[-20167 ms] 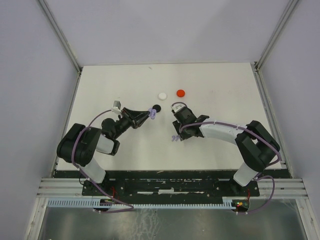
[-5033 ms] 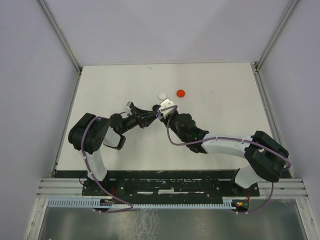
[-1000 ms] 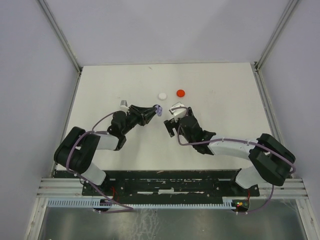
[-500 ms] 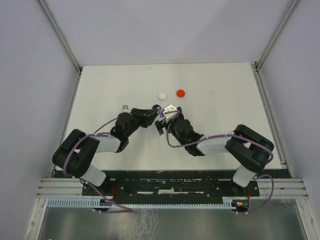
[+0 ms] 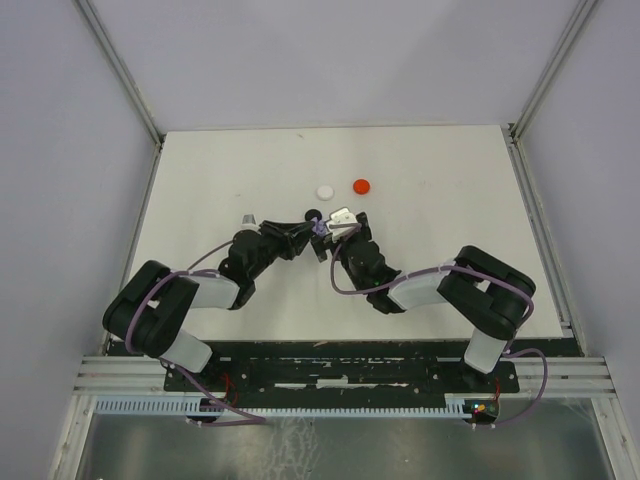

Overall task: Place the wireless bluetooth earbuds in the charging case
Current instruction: Close the charging case.

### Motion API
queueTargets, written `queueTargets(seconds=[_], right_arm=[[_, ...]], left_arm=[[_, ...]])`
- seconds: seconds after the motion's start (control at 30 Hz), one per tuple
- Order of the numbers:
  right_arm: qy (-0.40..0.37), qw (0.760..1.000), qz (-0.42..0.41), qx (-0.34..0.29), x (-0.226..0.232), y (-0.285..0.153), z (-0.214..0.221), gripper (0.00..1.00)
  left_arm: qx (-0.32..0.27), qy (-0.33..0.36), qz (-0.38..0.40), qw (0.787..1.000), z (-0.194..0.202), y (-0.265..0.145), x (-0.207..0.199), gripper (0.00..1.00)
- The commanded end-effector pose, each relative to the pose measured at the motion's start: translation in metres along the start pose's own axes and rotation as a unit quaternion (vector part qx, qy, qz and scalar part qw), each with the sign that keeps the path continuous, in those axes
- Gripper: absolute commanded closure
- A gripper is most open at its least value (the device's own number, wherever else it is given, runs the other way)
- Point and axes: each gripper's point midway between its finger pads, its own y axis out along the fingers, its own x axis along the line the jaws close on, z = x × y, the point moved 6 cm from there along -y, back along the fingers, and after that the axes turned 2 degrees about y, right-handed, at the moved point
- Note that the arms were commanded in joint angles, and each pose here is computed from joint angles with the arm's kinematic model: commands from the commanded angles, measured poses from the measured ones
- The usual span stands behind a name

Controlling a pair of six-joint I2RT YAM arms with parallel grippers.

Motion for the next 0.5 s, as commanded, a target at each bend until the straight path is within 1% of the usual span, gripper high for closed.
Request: queueTargets(seconds=[0.0,0.37,0.47], right_arm=[[0.004,0.998,0.053,-0.042,-0.013,0.000,-0.021,0.00],[-0.030,0.995,0.091,-0.040,-0.035,-0.019,-0.027,0.01],[-0.034,0.992,0.118,-0.036,-0.047,-0.028,-0.027,0.01]], left_arm=[[0.018,-0.015,0.023,0.999,0.006,-0.006,-0.008,0.97],[0.023,-0.003,0.021,1.000,0.006,0.002,-0.007,0.97],[0.023,0.003,0.018,1.000,0.006,0.005,-0.004,0.97]])
